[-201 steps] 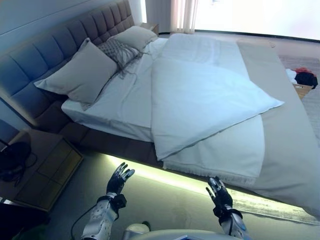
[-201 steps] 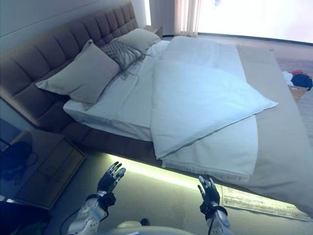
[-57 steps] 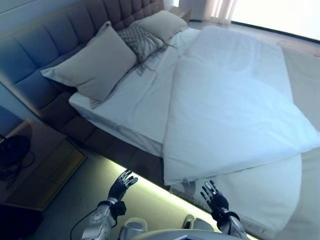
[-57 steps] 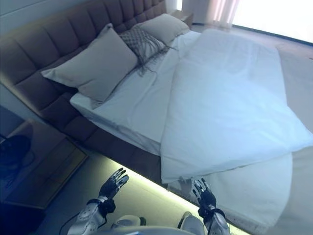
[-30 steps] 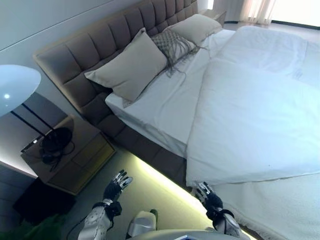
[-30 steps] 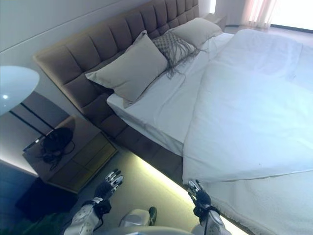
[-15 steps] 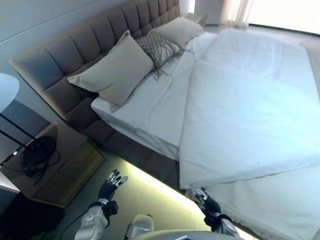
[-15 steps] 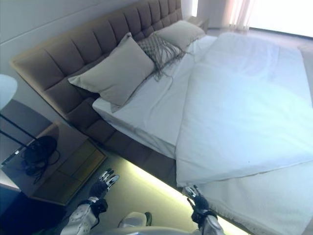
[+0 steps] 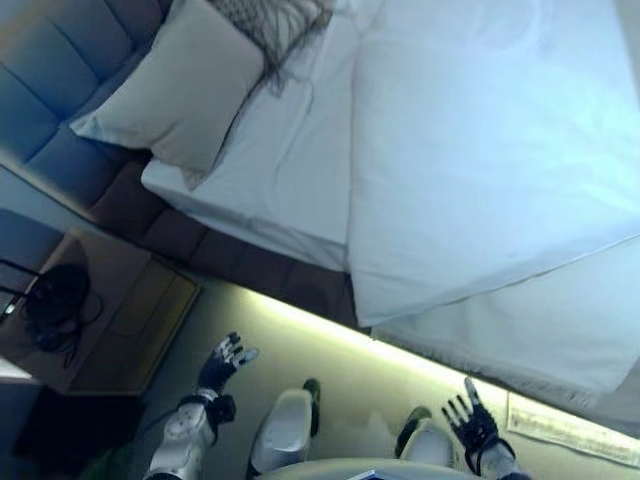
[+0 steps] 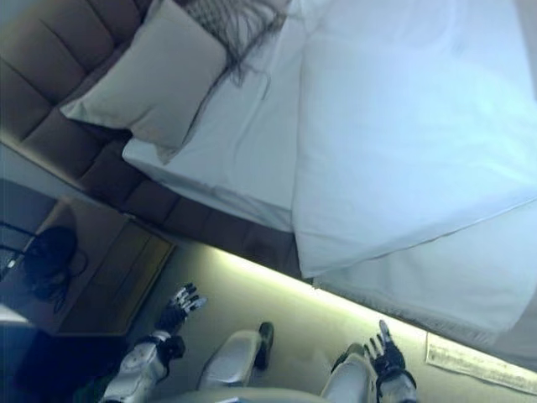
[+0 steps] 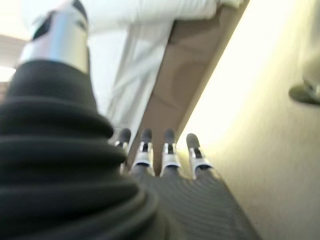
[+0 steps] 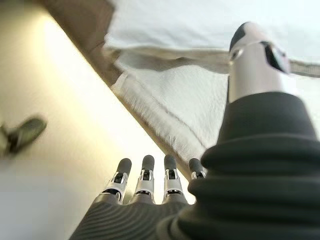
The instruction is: Make the bed neatly
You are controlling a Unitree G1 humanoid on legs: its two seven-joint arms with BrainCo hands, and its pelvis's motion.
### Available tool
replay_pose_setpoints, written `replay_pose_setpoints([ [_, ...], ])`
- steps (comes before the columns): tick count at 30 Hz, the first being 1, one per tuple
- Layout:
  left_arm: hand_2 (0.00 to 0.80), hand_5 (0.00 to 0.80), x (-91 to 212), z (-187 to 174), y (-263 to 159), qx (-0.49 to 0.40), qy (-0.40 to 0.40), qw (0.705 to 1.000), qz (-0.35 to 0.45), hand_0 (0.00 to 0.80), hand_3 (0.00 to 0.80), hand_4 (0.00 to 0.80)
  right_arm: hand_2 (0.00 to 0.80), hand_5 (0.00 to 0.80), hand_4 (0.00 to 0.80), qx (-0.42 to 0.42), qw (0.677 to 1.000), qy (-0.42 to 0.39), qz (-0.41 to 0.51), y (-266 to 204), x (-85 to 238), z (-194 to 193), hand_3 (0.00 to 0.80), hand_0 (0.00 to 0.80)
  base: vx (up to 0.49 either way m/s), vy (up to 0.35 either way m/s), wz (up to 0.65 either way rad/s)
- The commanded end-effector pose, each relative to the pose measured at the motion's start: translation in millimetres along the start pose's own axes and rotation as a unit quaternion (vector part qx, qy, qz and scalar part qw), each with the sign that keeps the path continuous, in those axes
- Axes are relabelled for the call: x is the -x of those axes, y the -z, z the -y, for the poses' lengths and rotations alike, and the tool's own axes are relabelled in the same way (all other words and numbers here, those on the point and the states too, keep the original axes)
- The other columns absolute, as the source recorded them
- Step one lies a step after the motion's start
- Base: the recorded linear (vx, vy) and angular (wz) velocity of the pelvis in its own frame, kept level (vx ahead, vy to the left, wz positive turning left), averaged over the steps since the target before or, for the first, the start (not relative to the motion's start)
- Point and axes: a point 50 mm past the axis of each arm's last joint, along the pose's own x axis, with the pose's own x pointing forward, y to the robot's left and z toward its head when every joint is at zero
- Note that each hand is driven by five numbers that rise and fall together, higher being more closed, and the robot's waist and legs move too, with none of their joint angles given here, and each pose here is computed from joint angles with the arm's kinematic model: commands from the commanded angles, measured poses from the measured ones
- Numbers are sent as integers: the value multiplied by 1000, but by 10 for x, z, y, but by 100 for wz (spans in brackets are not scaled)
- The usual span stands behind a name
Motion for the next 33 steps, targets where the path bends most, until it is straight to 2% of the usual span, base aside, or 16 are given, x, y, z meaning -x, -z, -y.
replay_pose_setpoints([
  [1, 0, 0, 37, -44, -162, 20, 7, 998, 52, 0, 0, 0, 0, 0, 0, -80, 992, -93, 20, -169, -120, -387, 0, 0, -28, 93, 11],
  [4, 0, 0, 90, -8, -53, 34, 8, 999, 40, 0, 0, 0, 0, 0, 0, -152, 980, -125, 32, -233, -144, -502, 0, 0, -42, 91, 18],
  [5, 0, 0, 112, 15, -20, 37, 12, 999, 39, 0, 0, 0, 0, 0, 0, -206, 967, -139, 49, -280, -151, -540, 0, 0, -32, 56, 4],
  [7, 0, 0, 124, 39, -22, 40, 19, 998, 44, 0, 0, 0, 0, 0, 0, -261, 950, -151, 78, -395, -153, -542, 0, 0, -93, 32, 8],
  [12, 0, 0, 65, 40, -143, 49, 17, 996, 68, 0, 0, 0, 0, 0, 0, -231, 956, -143, 113, -704, -198, -678, 0, 0, -127, 27, 17],
  [19, 0, 0, 46, -14, -179, 58, 6, 995, 76, 0, 0, 0, 0, 0, 0, -306, 919, -146, 201, -1309, -139, -765, 0, 0, -15, 58, -1],
  [24, 0, 0, 51, -2, -190, 69, 7, 995, 78, 0, 0, 0, 0, 0, 0, -303, 906, -168, 244, -1676, -45, -825, 0, 0, -14, 72, -4],
  [29, 0, 0, 60, -18, -201, 74, 8, 994, 84, 0, 0, 0, 0, 0, 0, -343, 877, -176, 288, -1978, 66, -816, 0, 0, -3, 17, -1],
  [33, 0, 0, 65, -7, -204, 79, 9, 993, 86, 0, 0, 0, 0, 0, 0, -332, 868, -186, 319, -2222, 173, -847, 0, 0, -8, 16, 0],
])
